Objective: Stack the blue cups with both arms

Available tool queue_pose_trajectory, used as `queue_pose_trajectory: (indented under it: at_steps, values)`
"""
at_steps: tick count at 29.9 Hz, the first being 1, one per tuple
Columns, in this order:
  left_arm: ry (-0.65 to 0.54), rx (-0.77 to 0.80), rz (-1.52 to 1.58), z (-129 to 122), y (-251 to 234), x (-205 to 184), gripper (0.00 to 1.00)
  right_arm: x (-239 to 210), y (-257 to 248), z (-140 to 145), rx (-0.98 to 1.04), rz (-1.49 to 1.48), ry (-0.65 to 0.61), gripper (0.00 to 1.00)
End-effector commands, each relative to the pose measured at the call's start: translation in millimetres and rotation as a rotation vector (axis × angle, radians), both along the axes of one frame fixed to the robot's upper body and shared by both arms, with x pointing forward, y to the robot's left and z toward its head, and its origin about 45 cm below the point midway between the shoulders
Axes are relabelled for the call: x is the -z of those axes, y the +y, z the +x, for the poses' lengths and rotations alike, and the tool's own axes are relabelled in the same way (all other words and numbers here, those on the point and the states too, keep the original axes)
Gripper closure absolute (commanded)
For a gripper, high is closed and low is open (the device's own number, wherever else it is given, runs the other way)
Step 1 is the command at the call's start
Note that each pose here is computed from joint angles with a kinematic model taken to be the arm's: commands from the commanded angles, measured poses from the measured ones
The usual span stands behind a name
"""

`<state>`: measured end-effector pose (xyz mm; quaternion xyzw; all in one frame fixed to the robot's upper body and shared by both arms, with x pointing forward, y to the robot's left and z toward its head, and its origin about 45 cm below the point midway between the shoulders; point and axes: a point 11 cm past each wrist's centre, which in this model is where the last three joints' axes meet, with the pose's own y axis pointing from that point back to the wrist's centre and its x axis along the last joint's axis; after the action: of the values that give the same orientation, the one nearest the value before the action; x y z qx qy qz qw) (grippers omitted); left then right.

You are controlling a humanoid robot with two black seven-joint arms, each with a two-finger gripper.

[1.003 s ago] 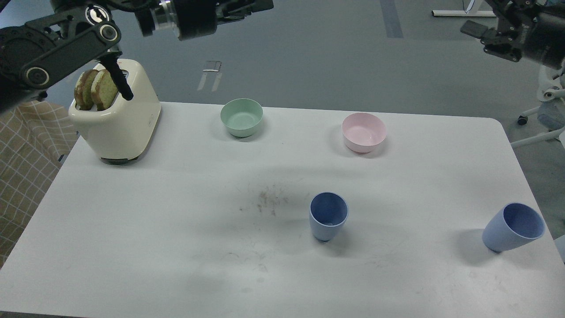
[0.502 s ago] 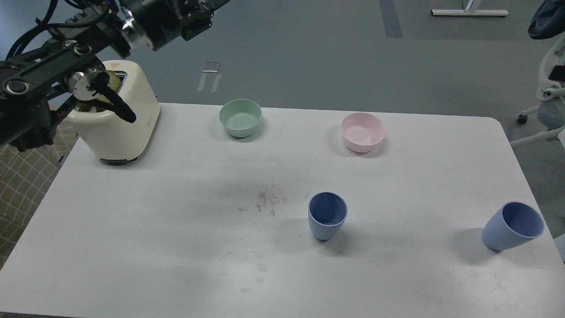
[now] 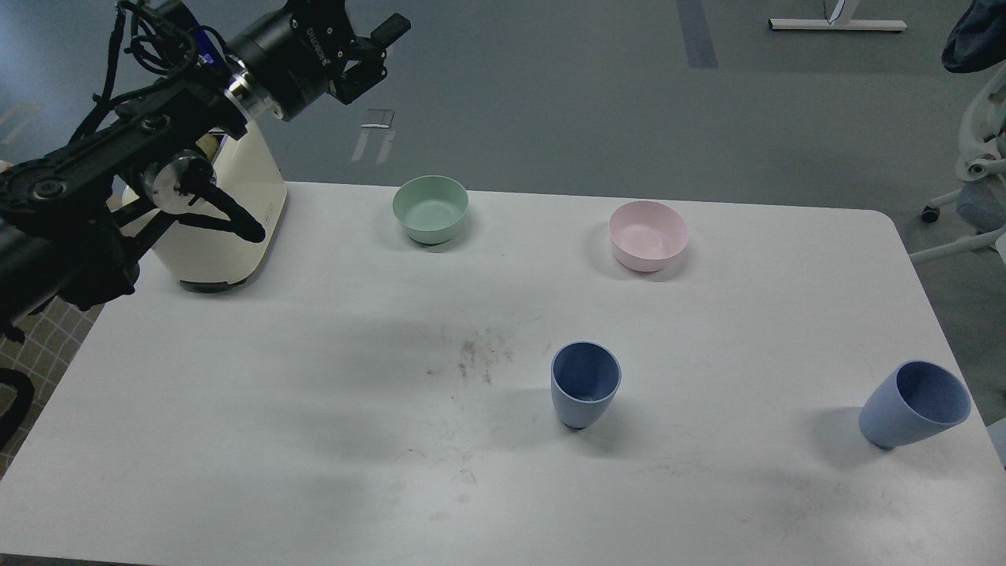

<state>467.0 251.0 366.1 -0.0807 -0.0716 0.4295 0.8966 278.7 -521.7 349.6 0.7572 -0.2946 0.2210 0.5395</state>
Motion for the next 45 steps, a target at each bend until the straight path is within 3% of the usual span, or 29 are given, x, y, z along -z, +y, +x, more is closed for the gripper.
queue_pose_trajectory:
  at_steps: [1, 22, 45]
  values:
    - [-0.001, 0.005, -0.008, -0.1, -2.1, -0.5, 0.02, 11.5, -6.8, -9.8, -0.004, -0.046, 0.049, 0.0]
    - [0.028, 0.073, -0.04, -2.4, -42.7, 14.8, 0.02, 42.0, -19.2, -32.0, -0.01, -0.118, 0.171, 0.0]
    - [0.047, 0.101, -0.061, -2.1, -63.9, 24.1, 0.02, 120.0, 10.4, 4.9, -0.096, -0.097, 0.272, 0.0]
